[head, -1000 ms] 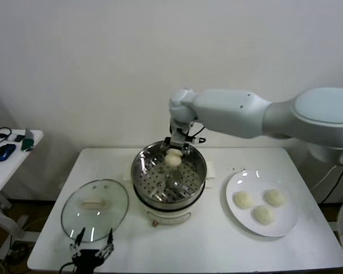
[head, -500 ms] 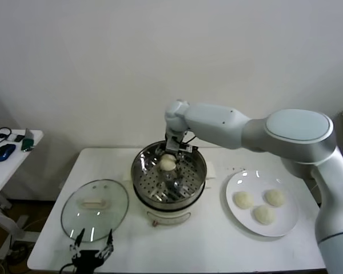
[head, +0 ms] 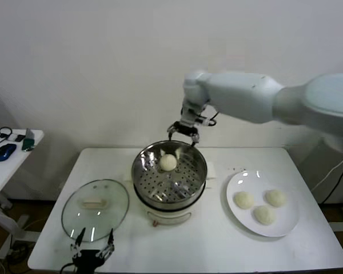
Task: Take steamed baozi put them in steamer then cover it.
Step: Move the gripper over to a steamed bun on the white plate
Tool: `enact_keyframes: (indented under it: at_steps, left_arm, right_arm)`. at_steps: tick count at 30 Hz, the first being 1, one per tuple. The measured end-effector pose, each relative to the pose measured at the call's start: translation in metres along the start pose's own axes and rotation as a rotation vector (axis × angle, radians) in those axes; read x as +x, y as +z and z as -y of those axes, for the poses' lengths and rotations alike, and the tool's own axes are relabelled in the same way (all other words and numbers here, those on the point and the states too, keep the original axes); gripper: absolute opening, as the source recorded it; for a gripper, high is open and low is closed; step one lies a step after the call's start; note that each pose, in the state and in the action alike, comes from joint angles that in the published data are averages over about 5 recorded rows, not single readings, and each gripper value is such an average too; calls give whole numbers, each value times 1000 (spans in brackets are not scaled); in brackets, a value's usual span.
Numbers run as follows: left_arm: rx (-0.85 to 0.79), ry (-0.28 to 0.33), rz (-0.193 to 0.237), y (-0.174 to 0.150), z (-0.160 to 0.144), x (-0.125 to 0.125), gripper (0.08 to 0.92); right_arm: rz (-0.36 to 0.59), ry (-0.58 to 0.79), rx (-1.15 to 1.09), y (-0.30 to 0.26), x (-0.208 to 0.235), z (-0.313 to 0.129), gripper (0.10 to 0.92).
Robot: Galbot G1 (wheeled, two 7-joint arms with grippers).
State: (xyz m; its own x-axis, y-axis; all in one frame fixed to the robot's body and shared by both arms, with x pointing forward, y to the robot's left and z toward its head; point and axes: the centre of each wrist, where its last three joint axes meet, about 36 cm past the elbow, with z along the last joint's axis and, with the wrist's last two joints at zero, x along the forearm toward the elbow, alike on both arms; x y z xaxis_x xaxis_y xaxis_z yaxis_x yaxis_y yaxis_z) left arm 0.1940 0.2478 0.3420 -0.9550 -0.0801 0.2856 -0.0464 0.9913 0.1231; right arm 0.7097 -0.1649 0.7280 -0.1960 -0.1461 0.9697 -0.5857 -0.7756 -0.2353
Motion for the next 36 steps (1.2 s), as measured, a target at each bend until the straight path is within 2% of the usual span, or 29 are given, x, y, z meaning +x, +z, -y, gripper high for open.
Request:
enact_keyframes:
  at_steps: [6,10,15,24,36]
  left_arm:
    - [6,-1,3,0,-1,-4,823]
    - [11,2,9,-2,-1,-7,823]
    - [13,1,12,-3,-1,-8,823]
    - [8,1,3,0,-2,-7,823]
    - [1,-7,-12,7,-3,-3,823]
  right_arm:
    - [-43,-46,-378,33,6,-104,823]
    - [-35,-64,-585,35,-13,-163,823]
    - [-21,-90,-761,28,-50,-213,823]
    - [-11,-142,-869,16,-120,-249,823]
    - [-38,-141,-895,15,-193,-253,823]
